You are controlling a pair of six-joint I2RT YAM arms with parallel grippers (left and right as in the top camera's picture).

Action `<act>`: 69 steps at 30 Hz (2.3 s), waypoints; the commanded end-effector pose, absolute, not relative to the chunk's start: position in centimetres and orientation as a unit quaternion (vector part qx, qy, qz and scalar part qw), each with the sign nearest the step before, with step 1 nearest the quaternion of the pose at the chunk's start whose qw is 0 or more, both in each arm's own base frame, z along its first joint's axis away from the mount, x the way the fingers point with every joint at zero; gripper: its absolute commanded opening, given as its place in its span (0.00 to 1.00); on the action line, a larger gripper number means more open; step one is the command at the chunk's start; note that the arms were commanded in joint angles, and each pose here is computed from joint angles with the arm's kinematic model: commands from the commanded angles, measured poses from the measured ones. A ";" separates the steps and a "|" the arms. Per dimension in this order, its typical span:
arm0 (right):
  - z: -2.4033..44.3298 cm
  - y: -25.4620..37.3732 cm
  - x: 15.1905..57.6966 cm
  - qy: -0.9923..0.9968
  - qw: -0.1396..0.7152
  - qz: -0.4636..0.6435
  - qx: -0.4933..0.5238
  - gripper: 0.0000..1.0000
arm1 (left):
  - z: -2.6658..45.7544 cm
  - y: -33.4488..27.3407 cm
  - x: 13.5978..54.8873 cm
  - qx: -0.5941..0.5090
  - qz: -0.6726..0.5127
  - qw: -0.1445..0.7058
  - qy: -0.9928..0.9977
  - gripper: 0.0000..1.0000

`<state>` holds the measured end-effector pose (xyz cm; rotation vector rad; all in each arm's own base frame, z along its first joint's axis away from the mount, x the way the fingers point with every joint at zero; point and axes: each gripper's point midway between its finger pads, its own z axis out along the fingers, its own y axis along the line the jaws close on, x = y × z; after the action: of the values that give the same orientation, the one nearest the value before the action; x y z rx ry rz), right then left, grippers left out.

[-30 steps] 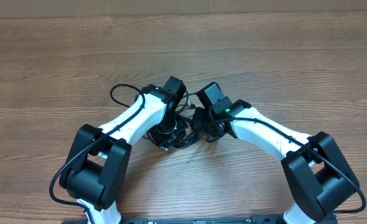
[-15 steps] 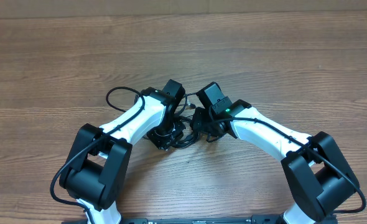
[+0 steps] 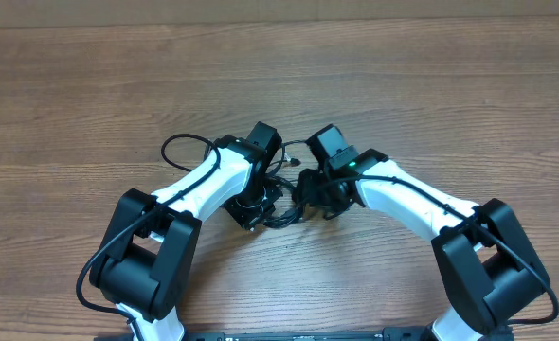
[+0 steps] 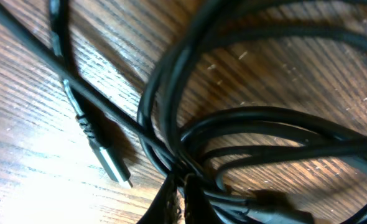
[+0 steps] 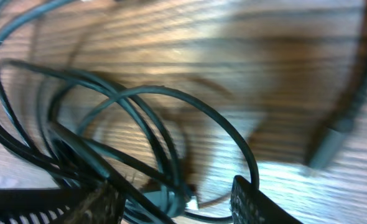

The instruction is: Untangle cables

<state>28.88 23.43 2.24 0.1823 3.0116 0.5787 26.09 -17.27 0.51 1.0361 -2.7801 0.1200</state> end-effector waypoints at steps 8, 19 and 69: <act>1.6 21.3 27.9 0.984 0.012 0.177 -0.003 0.64 | -1.5 -17.8 26.8 0.190 0.073 0.051 -0.978 0.04; 1.5 21.3 27.6 0.985 0.020 0.165 -0.045 0.72 | -0.1 -20.3 27.8 0.106 0.138 0.049 -0.984 0.04; 0.5 17.0 28.9 0.997 0.061 0.041 -0.032 0.75 | 0.2 -19.4 25.9 0.201 0.054 0.065 -0.976 0.33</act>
<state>28.86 17.11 0.62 -0.0913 3.0241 0.1430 26.40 -20.30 1.06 0.5764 -2.9491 0.2485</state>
